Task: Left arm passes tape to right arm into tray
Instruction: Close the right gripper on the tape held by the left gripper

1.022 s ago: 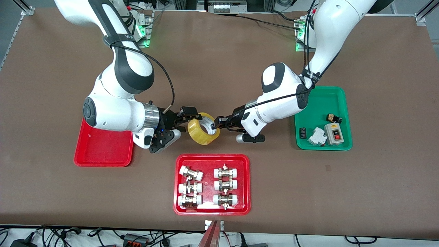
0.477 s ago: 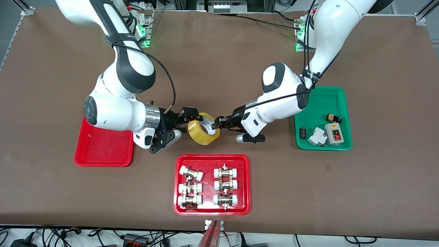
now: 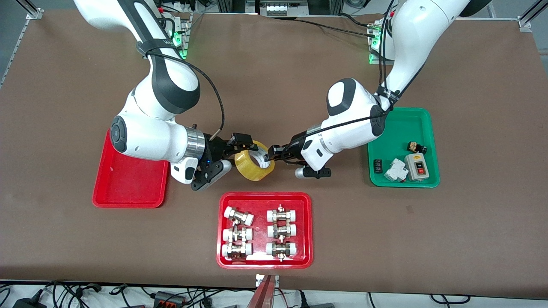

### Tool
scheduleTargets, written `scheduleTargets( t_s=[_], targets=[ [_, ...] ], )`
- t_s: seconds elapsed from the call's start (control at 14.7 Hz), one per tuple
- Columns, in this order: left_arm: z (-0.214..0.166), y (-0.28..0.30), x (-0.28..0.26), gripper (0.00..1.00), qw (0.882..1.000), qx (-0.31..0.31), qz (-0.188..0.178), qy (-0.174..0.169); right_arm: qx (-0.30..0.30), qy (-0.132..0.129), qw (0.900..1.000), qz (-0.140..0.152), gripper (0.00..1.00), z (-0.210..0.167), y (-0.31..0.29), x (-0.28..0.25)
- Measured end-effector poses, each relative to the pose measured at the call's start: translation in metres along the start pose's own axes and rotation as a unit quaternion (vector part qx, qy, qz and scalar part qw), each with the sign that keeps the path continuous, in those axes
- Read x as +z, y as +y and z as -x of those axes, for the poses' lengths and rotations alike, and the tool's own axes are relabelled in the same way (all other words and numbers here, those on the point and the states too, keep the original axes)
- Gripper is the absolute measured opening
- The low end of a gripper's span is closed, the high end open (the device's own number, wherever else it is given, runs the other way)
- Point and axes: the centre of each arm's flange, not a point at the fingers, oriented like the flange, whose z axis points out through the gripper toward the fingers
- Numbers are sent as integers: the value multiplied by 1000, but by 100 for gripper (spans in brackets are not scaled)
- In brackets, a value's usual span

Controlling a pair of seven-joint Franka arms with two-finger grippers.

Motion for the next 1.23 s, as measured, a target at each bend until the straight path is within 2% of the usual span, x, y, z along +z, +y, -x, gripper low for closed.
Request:
scheduleTargets(
  t_s=[0.41,0.48,0.54,0.61,0.75,1.23],
  targets=[
    [0,0,0,22,1000,0,0,0,-1,1,1000,0,86,-1,-1,-1],
    [0,0,0,22,1000,0,0,0,-1,2,1000,0,81,-1,-1,-1],
    [0,0,0,22,1000,0,0,0,-1,2,1000,0,81,-1,0,-2],
    [0,0,0,22,1000,0,0,0,0,2,1000,1,74,-1,1,-2],
    [-1,0,-1,22,1000,1,0,1,3,4,1000,3,53,-2,5,-4],
    [-1,0,-1,22,1000,1,1,1,2,4,1000,3,53,-2,5,-4]
  ],
)
